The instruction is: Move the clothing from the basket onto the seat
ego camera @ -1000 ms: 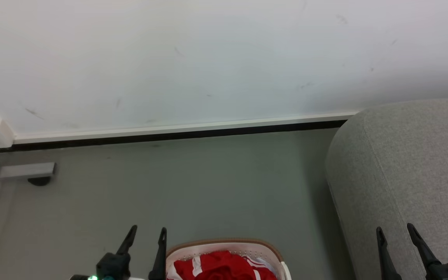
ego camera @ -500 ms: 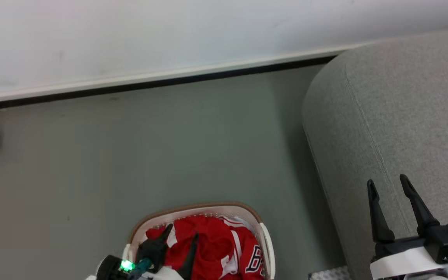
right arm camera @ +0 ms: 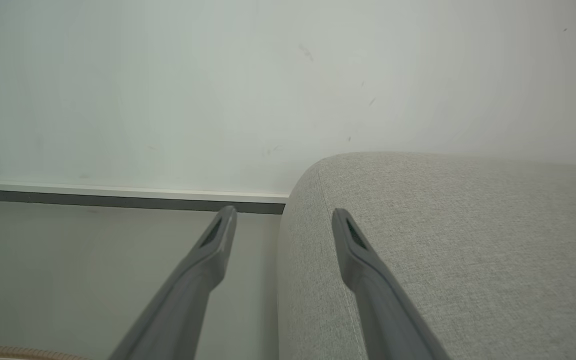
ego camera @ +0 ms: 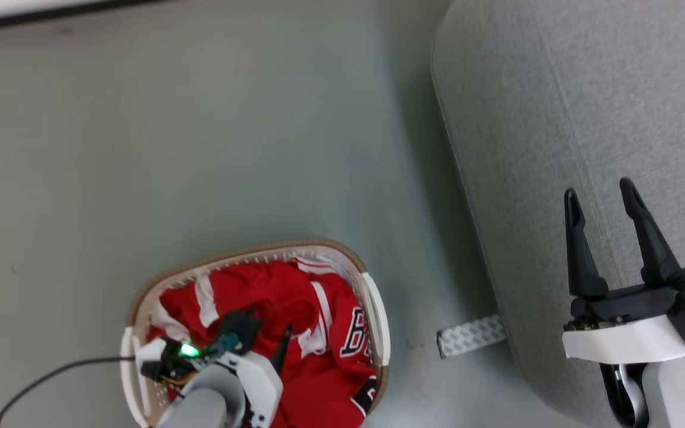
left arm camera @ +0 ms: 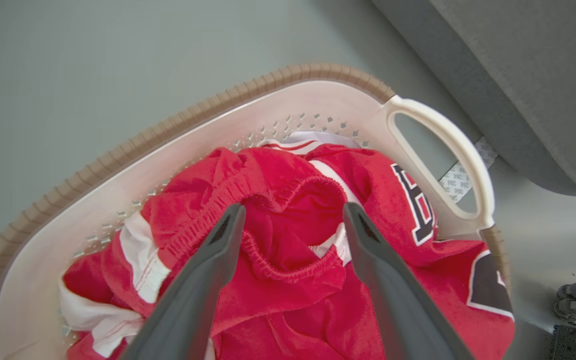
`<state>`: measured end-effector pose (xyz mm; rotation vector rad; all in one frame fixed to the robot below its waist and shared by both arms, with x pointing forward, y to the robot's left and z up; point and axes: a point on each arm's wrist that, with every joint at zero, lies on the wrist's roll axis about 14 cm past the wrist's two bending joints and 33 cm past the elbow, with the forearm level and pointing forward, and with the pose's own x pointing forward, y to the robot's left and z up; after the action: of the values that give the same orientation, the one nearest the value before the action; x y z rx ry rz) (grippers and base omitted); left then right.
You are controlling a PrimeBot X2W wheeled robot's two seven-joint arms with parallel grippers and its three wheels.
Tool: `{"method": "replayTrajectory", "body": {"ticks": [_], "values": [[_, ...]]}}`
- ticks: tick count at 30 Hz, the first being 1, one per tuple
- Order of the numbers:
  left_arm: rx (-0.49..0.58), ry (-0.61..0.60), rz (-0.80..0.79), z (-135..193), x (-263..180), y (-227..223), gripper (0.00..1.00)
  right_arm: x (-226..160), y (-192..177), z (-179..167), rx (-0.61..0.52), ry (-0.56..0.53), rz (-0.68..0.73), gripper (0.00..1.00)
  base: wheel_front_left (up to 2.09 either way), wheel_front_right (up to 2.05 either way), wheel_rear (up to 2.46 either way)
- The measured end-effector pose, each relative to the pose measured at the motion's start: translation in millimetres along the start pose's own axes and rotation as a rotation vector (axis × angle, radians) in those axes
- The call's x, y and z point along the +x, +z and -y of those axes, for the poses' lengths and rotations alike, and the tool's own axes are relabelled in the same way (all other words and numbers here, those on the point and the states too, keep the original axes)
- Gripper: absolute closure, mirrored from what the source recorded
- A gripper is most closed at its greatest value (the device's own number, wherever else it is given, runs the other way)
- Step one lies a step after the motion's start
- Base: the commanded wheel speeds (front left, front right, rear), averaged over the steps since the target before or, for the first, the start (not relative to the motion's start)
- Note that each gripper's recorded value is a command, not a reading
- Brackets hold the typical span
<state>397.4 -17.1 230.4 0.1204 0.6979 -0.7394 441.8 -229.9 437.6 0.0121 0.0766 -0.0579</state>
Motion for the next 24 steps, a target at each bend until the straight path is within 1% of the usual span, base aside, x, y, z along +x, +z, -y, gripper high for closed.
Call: {"method": "replayTrajectory", "body": {"ticks": [6, 15, 20, 24], "values": [[-0.024, -0.041, -0.078, -1, 28, -28, 0.0, 12, -25, 4, -0.011, -0.006, -0.052, 0.0, 0.0, 0.0, 0.0], [-0.044, -0.08, -0.094, 0, 58, -39, 0.0, 18, -55, 8, -0.009, -0.016, -0.119, 0.0, 0.0, 0.0, 0.0], [-0.064, -0.04, -0.082, -10, 72, -39, 0.0, 21, -66, 8, -0.008, -0.017, -0.141, 0.0, 0.0, 0.0, 0.0], [-0.05, -0.004, -0.082, -20, 82, -43, 0.0, 25, -75, 9, -0.015, -0.015, -0.157, 0.0, 0.0, 0.0, 0.0]]}}
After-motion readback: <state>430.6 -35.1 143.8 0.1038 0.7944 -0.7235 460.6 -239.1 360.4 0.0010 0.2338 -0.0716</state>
